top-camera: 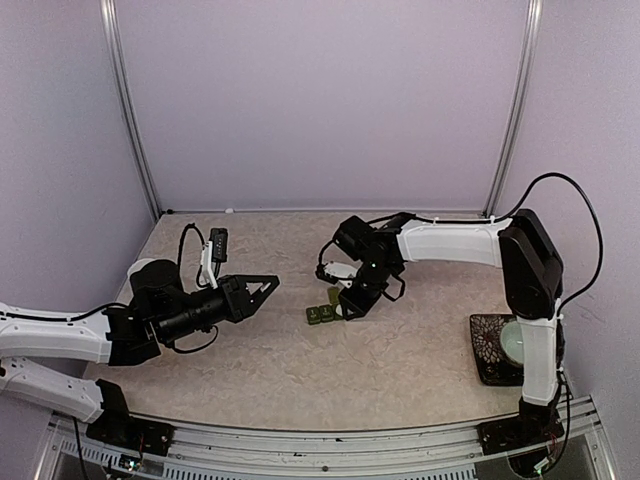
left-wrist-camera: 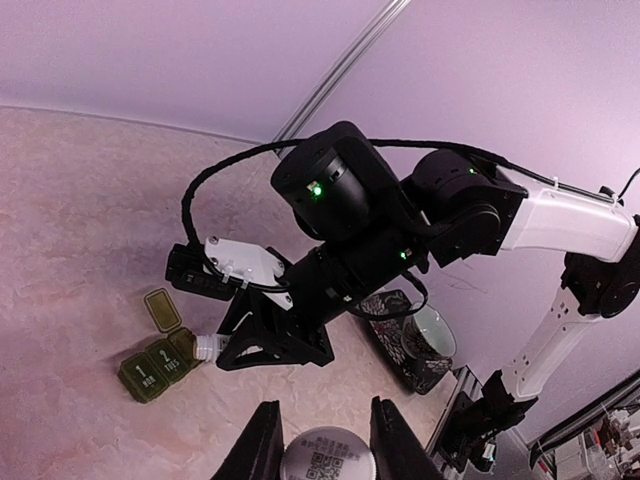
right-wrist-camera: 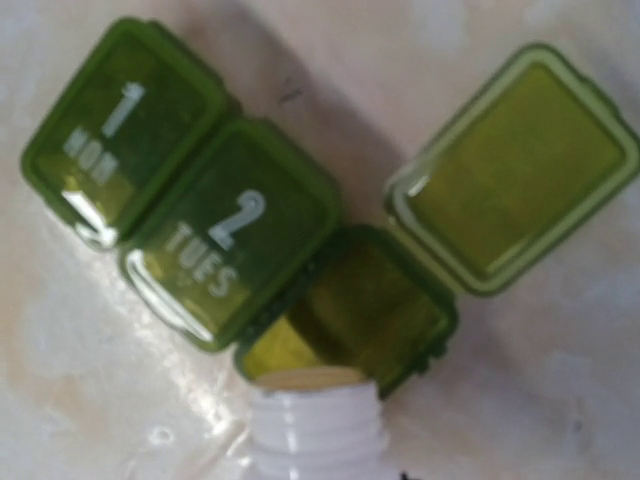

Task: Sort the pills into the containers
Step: Pour the pill into the compartment of the pill container.

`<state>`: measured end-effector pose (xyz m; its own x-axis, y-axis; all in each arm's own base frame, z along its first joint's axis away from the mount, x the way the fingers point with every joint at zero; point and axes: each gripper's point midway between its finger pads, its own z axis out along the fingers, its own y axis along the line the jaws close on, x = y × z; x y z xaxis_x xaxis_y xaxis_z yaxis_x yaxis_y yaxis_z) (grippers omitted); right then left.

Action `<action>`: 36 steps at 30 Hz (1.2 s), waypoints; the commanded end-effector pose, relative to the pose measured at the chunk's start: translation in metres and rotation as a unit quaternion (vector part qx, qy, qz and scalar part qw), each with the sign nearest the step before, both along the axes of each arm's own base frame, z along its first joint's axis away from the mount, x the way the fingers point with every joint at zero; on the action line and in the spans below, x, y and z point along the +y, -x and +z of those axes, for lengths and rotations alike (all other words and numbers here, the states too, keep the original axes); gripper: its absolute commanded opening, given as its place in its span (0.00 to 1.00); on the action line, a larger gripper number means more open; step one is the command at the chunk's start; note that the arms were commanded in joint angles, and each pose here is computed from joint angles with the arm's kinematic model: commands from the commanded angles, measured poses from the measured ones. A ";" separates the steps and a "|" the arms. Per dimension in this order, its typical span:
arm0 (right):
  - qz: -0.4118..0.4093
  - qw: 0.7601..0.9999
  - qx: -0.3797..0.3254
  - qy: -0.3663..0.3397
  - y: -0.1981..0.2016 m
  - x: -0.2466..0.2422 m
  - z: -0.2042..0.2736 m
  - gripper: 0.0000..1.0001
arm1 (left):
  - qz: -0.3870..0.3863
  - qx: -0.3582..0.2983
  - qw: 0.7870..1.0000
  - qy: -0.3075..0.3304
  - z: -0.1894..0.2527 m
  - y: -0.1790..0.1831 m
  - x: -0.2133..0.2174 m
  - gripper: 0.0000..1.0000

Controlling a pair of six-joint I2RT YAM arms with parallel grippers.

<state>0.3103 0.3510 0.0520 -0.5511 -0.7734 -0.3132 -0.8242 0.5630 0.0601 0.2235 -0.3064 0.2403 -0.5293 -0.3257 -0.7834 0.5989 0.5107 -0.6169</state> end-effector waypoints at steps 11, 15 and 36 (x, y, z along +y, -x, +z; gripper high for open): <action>0.012 0.997 -0.015 0.069 0.001 -0.003 0.002 0.00 | 0.001 -0.010 1.000 0.013 0.006 0.001 0.005 0.28; 0.014 0.996 -0.022 0.086 0.000 -0.004 0.003 0.00 | 0.001 -0.010 1.000 0.015 0.006 0.001 0.004 0.28; 0.034 0.989 -0.061 0.130 -0.005 0.003 0.012 0.00 | -0.001 -0.009 1.000 0.015 0.003 0.002 0.005 0.28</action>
